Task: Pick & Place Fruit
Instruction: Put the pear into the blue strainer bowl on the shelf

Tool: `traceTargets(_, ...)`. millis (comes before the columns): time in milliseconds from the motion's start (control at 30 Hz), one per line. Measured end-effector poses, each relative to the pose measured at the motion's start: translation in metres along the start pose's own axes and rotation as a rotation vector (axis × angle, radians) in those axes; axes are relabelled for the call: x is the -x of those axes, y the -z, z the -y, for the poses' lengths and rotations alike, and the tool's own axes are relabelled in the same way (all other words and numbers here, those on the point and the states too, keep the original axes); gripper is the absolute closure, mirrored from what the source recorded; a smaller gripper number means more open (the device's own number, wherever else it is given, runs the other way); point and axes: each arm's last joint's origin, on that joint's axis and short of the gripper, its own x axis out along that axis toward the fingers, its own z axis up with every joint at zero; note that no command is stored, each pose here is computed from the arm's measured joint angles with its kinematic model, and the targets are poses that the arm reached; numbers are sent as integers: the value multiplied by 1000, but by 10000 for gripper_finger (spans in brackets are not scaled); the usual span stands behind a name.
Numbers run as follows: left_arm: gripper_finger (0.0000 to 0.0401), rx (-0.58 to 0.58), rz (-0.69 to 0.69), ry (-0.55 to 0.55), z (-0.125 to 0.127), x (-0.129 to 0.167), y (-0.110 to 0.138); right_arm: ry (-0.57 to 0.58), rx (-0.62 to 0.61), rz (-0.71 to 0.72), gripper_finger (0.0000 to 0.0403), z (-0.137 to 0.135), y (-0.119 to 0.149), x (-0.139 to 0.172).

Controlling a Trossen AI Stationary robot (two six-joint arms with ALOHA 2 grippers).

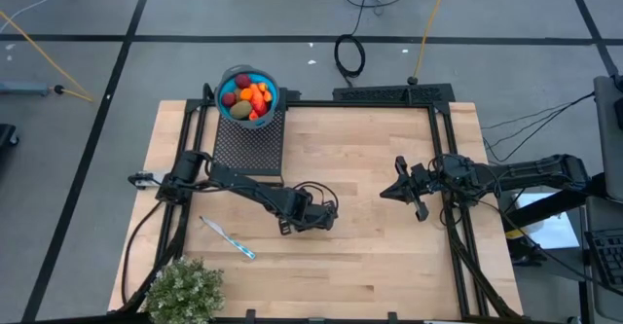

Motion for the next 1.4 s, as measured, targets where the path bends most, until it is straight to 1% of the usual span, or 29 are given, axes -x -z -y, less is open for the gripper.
traceTargets(133, 303, -2, -1, 2, 0, 0, 0, 0, 0, 0, 403, 0, 0, 0)
traceTargets(233, 306, -27, 0, 6, 0, 0, 0, 0, 0, 0, 403, 0, 0, 0)
traceTargets(300, 307, -66, -2, 20, 2, 2, 1, 0, 0, 0, 403, 0, 0, 0)
traceTargets(367, 307, -135, 15, 70, 4, 4, 4, 0, 0, 0, 403, 0, 0, 0)
traceTargets(433, 308, -225, 52, 169, 10, 9, 10, 0, -1, -1, 403, 0, 0, 0)
traceTargets(467, 308, -272, 70, 238, 15, 15, 14, 0, -1, -1, 403, 0, 0, 0)
traceTargets(600, 308, -528, 139, 485, 28, 37, 36, 0, -1, -2, 403, 0, 1, 0)
traceTargets(667, 308, -650, 175, 581, 32, 47, 47, 0, -1, -2, 403, 0, 1, 0)
traceTargets(800, 308, -807, 244, 785, 38, 74, 66, 1, -5, -7, 403, 0, 1, 0)
traceTargets(933, 308, -888, 312, 981, 42, 97, 82, 1, -5, -9, 403, 0, 1, 0)
traceTargets(1000, 308, -902, 358, 1089, 46, 108, 86, 1, -6, -10, 403, 0, 1, 0)
traceTargets(1133, 308, -968, 496, 1326, 49, 133, 96, 1, -6, -11, 403, 0, 1, 0)
traceTargets(1200, 308, -1001, 577, 1421, 49, 145, 98, 1, -6, -11, 403, 0, 1, 0)
traceTargets(1333, 308, -1044, 770, 1552, 46, 163, 102, 1, -7, -12, 403, 0, 2, 0)
traceTargets(1400, 308, -1041, 849, 1598, 44, 171, 103, 1, -7, -12, 403, 0, 2, 0)
